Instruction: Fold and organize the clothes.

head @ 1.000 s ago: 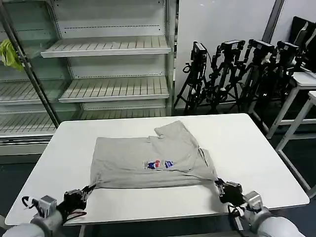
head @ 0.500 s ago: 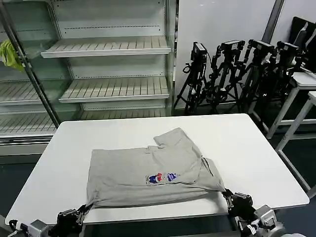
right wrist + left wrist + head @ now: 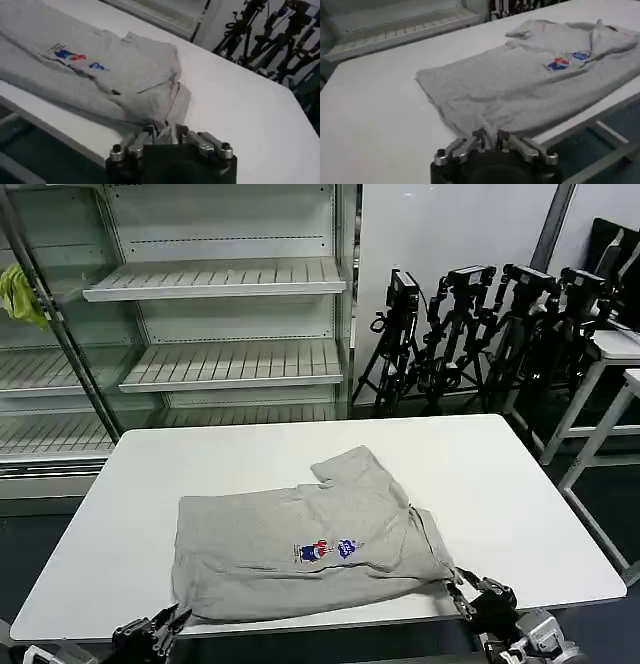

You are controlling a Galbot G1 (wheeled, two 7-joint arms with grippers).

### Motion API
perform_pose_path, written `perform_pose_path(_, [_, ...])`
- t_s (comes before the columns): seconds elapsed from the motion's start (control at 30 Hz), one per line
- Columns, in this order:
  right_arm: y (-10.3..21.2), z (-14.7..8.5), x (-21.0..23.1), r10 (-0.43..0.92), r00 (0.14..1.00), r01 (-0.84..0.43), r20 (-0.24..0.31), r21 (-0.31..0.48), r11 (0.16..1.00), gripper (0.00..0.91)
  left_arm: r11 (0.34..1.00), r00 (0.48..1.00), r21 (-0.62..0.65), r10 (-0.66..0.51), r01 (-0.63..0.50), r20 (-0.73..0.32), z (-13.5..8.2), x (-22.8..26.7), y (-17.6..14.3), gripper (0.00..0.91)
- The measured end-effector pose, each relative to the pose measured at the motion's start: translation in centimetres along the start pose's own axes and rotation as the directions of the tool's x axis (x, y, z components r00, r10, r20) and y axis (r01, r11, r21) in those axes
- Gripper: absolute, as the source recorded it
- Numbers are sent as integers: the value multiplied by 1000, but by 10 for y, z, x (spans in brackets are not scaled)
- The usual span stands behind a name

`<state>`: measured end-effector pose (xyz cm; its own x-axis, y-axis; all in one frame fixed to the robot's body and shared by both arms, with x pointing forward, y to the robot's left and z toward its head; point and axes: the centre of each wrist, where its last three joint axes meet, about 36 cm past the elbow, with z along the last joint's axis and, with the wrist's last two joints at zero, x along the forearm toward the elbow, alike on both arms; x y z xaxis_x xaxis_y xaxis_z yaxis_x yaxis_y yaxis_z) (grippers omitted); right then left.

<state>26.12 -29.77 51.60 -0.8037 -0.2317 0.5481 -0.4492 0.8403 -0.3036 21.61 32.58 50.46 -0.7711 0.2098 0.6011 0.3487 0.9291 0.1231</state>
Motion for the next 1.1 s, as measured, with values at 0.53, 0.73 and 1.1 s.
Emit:
perform_pose_path(0.53, [-11,-36,12,54,996,-54,65,-2,999,907,997,994,-28,-67,70,85,-25,15,-2,907])
perform_pose_path(0.73, [-37,-52,-2,65,992,-62,106,-32,998,907,998,993,-23,-50,52,109,-36,6,11,907])
perform_pose_path(1.1, [-108,-64,-77,52,980,-11,191,-211,977,907,1000,991,1,-15,15,135,-56,-44,70,897])
